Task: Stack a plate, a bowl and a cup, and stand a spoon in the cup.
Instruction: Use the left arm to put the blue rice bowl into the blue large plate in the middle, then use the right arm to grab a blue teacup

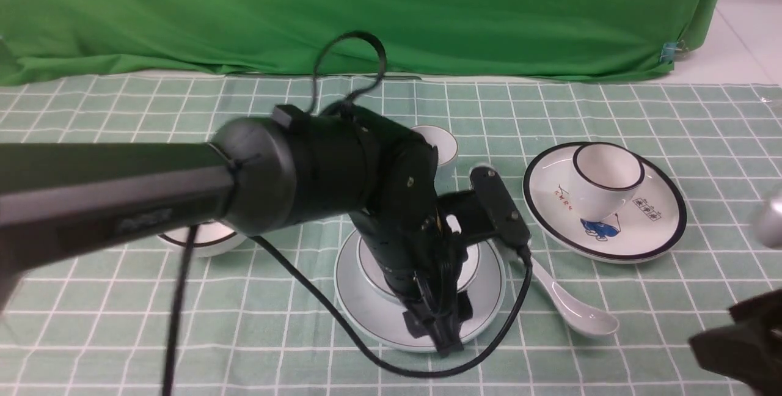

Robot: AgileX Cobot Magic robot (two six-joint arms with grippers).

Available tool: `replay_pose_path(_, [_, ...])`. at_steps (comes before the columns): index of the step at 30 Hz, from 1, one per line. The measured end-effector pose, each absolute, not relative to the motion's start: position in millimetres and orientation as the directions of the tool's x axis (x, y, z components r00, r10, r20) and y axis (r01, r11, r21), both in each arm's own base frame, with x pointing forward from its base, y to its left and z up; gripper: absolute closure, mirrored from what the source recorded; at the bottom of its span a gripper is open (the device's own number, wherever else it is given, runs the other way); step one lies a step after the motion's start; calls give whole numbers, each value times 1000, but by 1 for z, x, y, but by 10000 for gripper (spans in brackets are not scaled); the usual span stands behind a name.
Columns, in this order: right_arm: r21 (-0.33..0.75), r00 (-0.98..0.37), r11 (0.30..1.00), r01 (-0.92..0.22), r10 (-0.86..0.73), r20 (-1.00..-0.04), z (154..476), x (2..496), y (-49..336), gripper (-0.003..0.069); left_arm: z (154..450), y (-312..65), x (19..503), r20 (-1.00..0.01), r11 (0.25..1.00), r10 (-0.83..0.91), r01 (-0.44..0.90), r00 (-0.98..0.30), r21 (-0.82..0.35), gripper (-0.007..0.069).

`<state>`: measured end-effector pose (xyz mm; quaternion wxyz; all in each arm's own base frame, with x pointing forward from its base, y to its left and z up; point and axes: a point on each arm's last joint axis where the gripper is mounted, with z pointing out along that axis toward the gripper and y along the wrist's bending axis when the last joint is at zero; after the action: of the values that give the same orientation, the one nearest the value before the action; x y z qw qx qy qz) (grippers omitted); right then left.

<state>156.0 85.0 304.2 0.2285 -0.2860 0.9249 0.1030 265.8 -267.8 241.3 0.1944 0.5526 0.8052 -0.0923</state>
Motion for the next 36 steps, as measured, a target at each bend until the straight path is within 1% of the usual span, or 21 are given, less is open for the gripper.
replay_pose_path(1, [62,-742,813,-579,-494,-454,299,165,89,250,251,-265,263,-436,391,839,918,-327,64,261])
replay_pose_path(2, [62,-746,808,-586,-507,-432,295,174,93,250,269,-261,258,-474,420,812,905,-342,66,281])
replay_pose_path(3, [65,-753,805,-589,-518,-406,289,183,97,250,280,-257,254,-496,436,794,898,-351,63,312])
replay_pose_path(4, [67,-759,804,-590,-525,-386,284,192,101,250,299,-250,247,-539,460,764,886,-355,67,349])
replay_pose_path(7, [69,-767,801,-595,-539,-347,270,219,113,250,336,-231,227,-634,499,693,863,-344,78,478])
replay_pose_path(8, [69,-764,799,-597,-540,-354,268,222,114,250,338,-229,225,-639,502,688,861,-343,79,490])
replay_pose_path(9, [71,-772,800,-596,-546,-326,260,238,122,250,358,-212,207,-701,525,635,847,-324,85,562])
replay_pose_path(10, [73,-774,799,-597,-549,-315,255,246,125,250,369,-201,196,-736,538,602,838,-308,89,582])
replay_pose_path(12, [76,-776,794,-603,-561,-288,243,263,133,250,381,-178,172,-801,568,528,818,-282,87,612])
replay_pose_path(14, [80,-778,793,-604,-565,-276,238,273,137,250,383,-159,153,-837,590,477,804,-270,77,619])
replay_pose_path(15, [85,-777,792,-605,-564,-280,238,278,141,250,382,-148,142,-861,604,438,794,-258,70,621])
replay_pose_path(18, [94,-760,777,-623,-572,-308,245,284,147,250,376,-132,126,-888,623,387,780,-248,53,624])
replay_pose_path(19, [92,-733,754,-650,-591,-338,254,289,154,250,375,-121,115,-911,639,336,768,-239,34,624])
replay_pose_path(22, [73,-646,676,-733,-657,-388,278,303,180,250,361,-104,98,-931,664,261,748,-255,-18,624])
replay_pose_path(23, [73,-639,669,-740,-663,-390,279,303,183,250,361,-102,96,-934,665,251,746,-255,-25,624])
replay_pose_path(24, [67,-597,627,-776,-696,-400,287,313,199,250,354,-98,91,-933,671,238,740,-271,-45,624])
replay_pose_path(25, [62,-569,600,-798,-715,-407,291,323,211,250,352,-95,89,-933,673,229,738,-278,-54,624])
replay_pose_path(26, [62,-566,597,-800,-717,-407,291,324,213,250,352,-95,89,-933,673,228,738,-277,-54,624])
replay_pose_path(28, [48,-527,562,-826,-739,-420,291,348,235,250,352,-92,86,-936,674,219,736,-276,-59,624])
replay_pose_path(33, [47,-506,538,-841,-754,-418,283,390,263,246,352,-92,85,-937,675,213,735,-277,-64,617])
replay_pose_path(36, [62,-519,545,-836,-751,-408,272,408,275,244,351,-92,85,-936,675,214,735,-280,-65,617])
